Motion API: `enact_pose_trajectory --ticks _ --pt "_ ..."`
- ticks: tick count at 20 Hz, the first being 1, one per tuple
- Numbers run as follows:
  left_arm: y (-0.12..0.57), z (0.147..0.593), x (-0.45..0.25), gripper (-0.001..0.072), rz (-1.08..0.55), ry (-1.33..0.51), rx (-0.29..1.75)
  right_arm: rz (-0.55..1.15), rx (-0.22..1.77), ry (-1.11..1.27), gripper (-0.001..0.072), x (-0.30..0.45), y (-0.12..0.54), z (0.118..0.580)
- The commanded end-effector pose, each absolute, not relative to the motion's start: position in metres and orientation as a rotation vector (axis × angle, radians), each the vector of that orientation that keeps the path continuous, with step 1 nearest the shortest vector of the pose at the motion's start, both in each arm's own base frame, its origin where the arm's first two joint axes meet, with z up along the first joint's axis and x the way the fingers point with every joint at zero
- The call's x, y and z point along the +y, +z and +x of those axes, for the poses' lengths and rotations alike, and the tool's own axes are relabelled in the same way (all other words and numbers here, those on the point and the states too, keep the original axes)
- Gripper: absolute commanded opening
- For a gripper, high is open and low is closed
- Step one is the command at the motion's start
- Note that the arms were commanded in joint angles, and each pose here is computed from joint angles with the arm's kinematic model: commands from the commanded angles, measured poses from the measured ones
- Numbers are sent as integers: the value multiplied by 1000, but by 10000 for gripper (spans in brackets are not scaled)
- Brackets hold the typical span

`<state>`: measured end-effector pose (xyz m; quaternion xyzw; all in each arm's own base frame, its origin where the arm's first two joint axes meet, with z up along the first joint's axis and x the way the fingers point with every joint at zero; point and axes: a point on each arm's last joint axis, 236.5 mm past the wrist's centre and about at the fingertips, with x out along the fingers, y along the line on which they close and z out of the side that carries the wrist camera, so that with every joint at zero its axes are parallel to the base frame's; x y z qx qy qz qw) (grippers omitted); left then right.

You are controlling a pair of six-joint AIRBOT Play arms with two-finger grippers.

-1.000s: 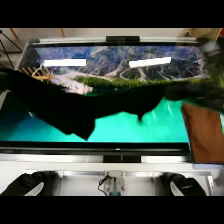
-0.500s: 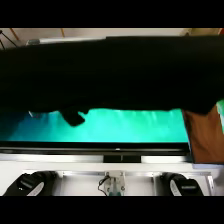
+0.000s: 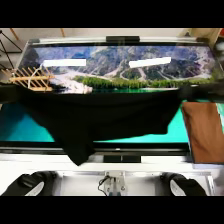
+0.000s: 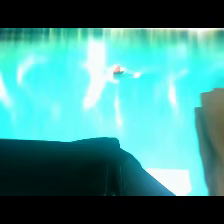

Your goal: Fold the shirts.

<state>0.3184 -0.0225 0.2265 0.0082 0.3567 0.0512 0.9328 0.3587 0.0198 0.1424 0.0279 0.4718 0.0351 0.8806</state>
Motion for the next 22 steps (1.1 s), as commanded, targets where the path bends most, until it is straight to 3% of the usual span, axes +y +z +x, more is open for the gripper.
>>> enact_pose_trajectory --ticks 1,4,8,9,10,11,12,14,15,16,17,19,22 --pt "145 381 -26 38 -87 163 799 293 981 126 67 54 58 435" --pt "106 431 -28 40 -258 183 798 573 877 118 67 76 29 493" --pt "28 454 -55 49 -450 170 948 704 953 85 68 86 -24 504" --pt "11 453 -63 117 -494 168 994 703 962 82 98 86 -29 504" --pt "1 452 -68 312 -522 166 1025 700 954 82 263 83 -26 505" --pt "-2 450 -68 563 -505 159 1046 679 946 94 466 78 -19 505" --pt "1 445 -60 649 -437 138 1078 628 946 124 493 70 -7 502" --pt "8 422 -33 645 -275 99 1204 505 982 143 494 40 11 485" --pt "9 402 -14 570 -214 94 1299 456 1028 120 493 19 12 471" --pt "6 379 3 434 -183 92 1397 415 1099 91 494 -3 8 450" --pt "0 358 16 402 -196 112 1484 391 1194 65 494 -21 0 426" --pt "-19 324 22 405 -253 114 1602 387 1360 34 493 -41 -17 383" --pt "-56 306 -14 406 -358 5 1623 425 1478 37 493 -42 -35 350"
